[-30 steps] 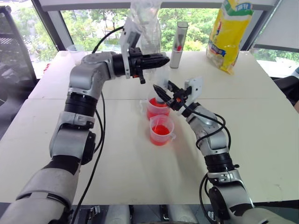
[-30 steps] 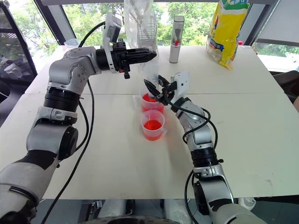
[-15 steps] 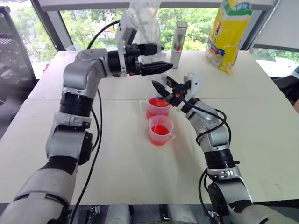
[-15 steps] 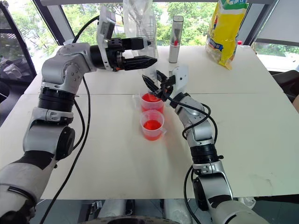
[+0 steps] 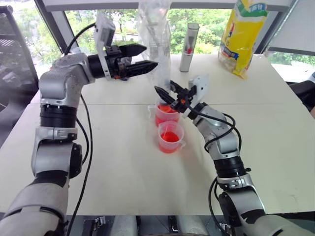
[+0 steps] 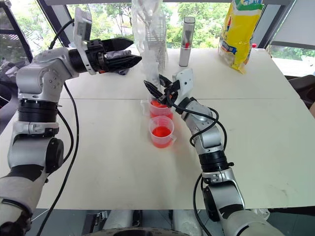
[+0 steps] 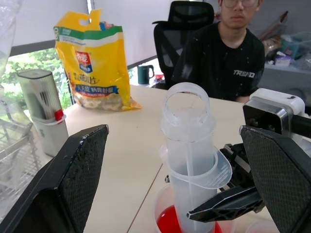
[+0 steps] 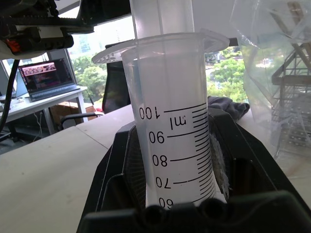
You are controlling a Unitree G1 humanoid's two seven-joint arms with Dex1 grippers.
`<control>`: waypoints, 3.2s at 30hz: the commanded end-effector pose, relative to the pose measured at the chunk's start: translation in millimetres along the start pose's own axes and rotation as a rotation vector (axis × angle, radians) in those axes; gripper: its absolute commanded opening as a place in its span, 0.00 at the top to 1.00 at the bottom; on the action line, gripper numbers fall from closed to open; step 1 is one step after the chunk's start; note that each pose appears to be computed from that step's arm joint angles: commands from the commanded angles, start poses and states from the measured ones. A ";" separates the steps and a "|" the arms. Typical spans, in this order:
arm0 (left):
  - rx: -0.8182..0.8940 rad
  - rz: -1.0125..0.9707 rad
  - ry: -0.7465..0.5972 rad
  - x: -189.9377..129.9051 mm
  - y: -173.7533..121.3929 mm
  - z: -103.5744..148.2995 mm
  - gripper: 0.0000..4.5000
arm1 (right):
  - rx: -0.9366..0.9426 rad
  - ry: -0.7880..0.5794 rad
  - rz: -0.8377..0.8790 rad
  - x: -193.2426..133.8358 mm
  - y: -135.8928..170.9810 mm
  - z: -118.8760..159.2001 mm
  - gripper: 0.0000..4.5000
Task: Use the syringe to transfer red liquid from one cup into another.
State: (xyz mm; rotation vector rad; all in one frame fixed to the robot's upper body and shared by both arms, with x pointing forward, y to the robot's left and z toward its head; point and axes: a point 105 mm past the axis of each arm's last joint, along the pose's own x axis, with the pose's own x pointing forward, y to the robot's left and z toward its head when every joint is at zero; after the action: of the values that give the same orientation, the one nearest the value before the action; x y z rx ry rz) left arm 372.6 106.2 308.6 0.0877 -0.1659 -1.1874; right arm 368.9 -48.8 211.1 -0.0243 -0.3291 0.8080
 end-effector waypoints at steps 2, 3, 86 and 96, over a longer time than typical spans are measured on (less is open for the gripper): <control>0.027 0.015 -0.038 -17.9 -3.8 15.4 0.00 | -0.053 -0.098 -0.002 4.2 -1.3 29.0 0.68; 0.024 0.026 -0.036 -21.0 -3.2 15.1 0.00 | -0.055 -0.098 -0.005 4.1 -1.8 29.1 0.68; -0.064 -0.420 -0.016 42.4 -72.1 10.8 0.99 | -0.027 -0.044 0.109 -58.0 51.8 47.8 0.68; -0.056 -0.463 0.007 50.9 -80.4 4.1 0.99 | -0.001 -0.064 0.118 -52.9 50.8 56.3 0.68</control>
State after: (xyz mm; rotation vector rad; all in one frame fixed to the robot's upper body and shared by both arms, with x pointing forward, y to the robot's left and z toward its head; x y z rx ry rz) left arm 329.3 45.2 304.7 0.0426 -0.1048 -1.5690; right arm 293.2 -65.7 216.7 -0.0277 -0.2858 0.8811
